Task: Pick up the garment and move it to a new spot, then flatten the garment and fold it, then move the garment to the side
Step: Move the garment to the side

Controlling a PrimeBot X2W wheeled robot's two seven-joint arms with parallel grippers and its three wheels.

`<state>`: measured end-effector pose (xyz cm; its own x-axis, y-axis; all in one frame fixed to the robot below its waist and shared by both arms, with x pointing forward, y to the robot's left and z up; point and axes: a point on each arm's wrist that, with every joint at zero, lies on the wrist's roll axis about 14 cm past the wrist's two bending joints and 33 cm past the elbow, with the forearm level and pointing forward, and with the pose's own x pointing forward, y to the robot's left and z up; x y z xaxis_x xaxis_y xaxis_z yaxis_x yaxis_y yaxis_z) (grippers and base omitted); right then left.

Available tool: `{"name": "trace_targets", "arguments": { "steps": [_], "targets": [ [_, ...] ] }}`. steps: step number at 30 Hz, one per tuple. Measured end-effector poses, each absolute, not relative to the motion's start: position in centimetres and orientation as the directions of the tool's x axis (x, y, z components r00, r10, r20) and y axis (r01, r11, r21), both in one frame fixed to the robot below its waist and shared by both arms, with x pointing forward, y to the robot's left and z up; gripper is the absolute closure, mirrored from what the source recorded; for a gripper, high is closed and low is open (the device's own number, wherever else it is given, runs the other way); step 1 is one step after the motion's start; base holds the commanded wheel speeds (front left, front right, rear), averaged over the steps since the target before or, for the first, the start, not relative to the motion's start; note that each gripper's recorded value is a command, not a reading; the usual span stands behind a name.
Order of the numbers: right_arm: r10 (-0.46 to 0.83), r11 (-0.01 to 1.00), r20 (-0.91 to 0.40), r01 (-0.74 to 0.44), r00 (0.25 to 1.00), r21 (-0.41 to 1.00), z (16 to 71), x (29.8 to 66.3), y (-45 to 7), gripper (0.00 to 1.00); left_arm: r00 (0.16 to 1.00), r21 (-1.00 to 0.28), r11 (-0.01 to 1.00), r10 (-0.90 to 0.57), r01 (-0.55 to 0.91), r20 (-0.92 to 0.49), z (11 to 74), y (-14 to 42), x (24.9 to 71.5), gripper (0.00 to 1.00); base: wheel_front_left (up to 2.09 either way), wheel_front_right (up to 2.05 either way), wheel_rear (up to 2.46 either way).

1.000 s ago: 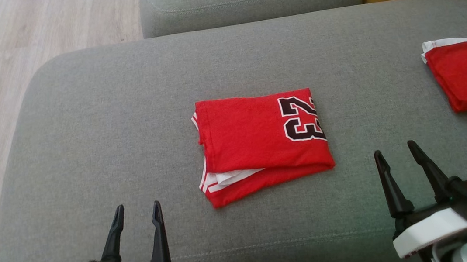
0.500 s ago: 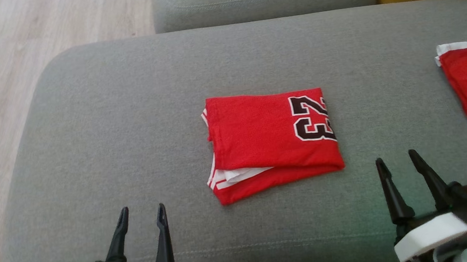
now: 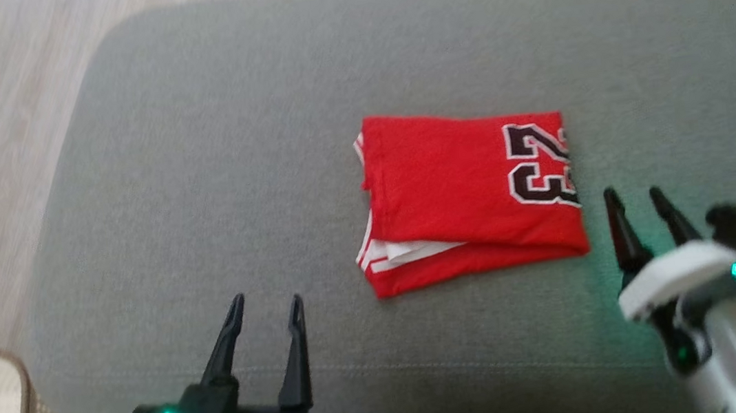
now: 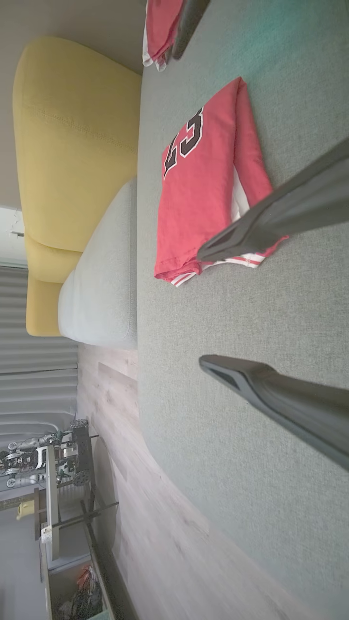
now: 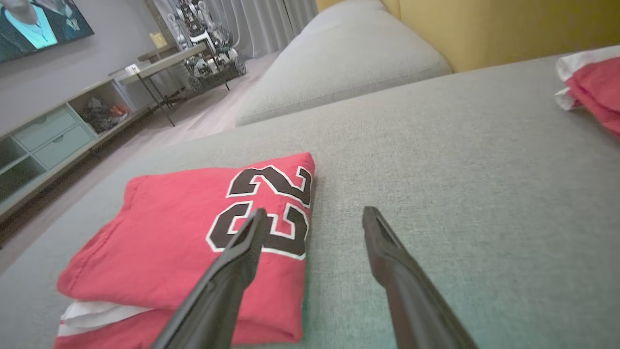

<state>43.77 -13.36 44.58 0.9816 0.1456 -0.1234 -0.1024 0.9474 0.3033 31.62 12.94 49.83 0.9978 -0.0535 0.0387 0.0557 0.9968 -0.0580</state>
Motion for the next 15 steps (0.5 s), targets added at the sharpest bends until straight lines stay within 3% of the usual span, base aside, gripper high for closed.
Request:
{"name": "trace_targets", "arguments": {
  "steps": [7, 12, 13, 15],
  "targets": [
    [0.215, 0.950, -0.263, -0.138, 0.940, 0.281, 41.9, 48.9, -12.1, 0.00, 0.997, -0.049, 0.996, -0.071, 0.072, 0.022, 49.4, 12.5, 33.2, 0.00, 0.00, 0.00, 0.00],
    [0.271, 0.943, -0.388, -0.162, 0.881, 0.290, 38.2, 49.3, -10.4, 0.00, 0.998, -0.040, 0.998, -0.055, 0.055, 0.000, 48.8, 12.9, 34.0, 0.00, 0.00, 0.00, 0.00],
    [0.279, 0.941, -0.401, -0.164, 0.873, 0.297, 37.7, 49.3, -10.1, 0.07, 0.999, -0.039, 0.998, -0.054, 0.054, -0.004, 48.7, 12.9, 34.1, 0.00, 0.00, 0.00, 0.00],
    [0.300, 0.934, -0.412, -0.178, 0.861, 0.309, 37.4, 49.7, -9.4, 0.50, 0.999, -0.036, 0.998, -0.053, 0.053, -0.007, 48.6, 13.0, 34.4, 0.00, 0.00, 0.00, 0.00]
  ]
}}
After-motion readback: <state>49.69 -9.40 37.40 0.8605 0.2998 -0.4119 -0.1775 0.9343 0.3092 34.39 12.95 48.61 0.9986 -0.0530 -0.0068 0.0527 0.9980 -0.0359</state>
